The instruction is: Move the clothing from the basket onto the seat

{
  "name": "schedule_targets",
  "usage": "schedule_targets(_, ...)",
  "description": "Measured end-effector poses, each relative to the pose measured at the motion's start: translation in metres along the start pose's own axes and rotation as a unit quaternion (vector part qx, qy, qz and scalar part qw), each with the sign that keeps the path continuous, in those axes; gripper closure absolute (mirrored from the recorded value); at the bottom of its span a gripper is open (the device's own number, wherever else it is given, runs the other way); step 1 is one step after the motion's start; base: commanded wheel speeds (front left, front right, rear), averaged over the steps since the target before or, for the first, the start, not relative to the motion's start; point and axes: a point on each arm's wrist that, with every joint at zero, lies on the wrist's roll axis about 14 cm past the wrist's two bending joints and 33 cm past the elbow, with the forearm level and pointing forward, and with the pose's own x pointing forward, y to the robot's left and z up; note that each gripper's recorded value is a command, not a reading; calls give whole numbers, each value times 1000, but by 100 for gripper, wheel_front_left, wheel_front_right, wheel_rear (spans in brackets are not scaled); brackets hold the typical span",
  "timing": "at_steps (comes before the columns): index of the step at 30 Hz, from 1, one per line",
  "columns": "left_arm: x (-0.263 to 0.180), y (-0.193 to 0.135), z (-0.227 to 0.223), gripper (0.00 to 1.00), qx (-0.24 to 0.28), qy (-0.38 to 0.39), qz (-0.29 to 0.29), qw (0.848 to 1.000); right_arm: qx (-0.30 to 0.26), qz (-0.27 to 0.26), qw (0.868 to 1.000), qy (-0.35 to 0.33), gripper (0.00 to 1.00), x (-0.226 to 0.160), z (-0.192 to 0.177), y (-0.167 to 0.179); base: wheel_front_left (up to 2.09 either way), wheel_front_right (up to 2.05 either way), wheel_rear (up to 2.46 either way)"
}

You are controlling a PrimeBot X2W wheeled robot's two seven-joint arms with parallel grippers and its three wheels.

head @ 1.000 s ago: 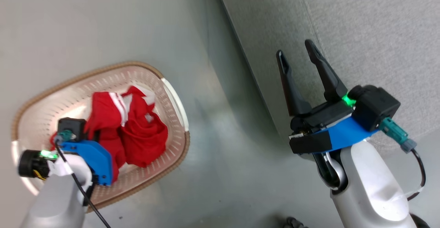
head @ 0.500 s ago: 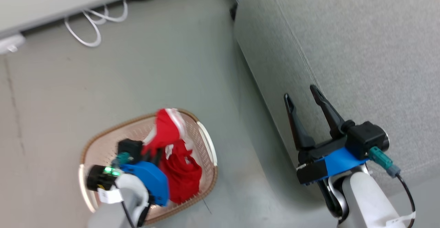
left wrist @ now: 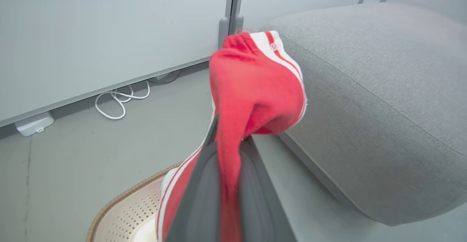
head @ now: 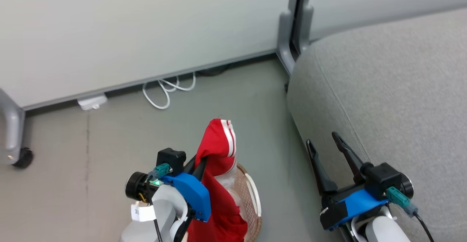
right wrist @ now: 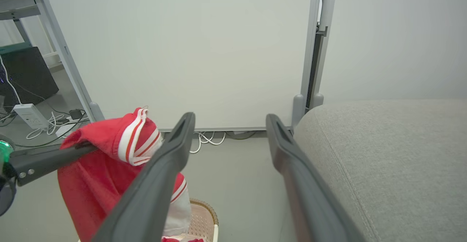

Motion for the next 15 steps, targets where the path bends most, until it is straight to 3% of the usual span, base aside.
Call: schedule_targets(15, -18, -34, 112, 100, 44, -134, -40, 989, -4, 49, 999, -11, 0, -5, 11, 36, 0, 0, 0)
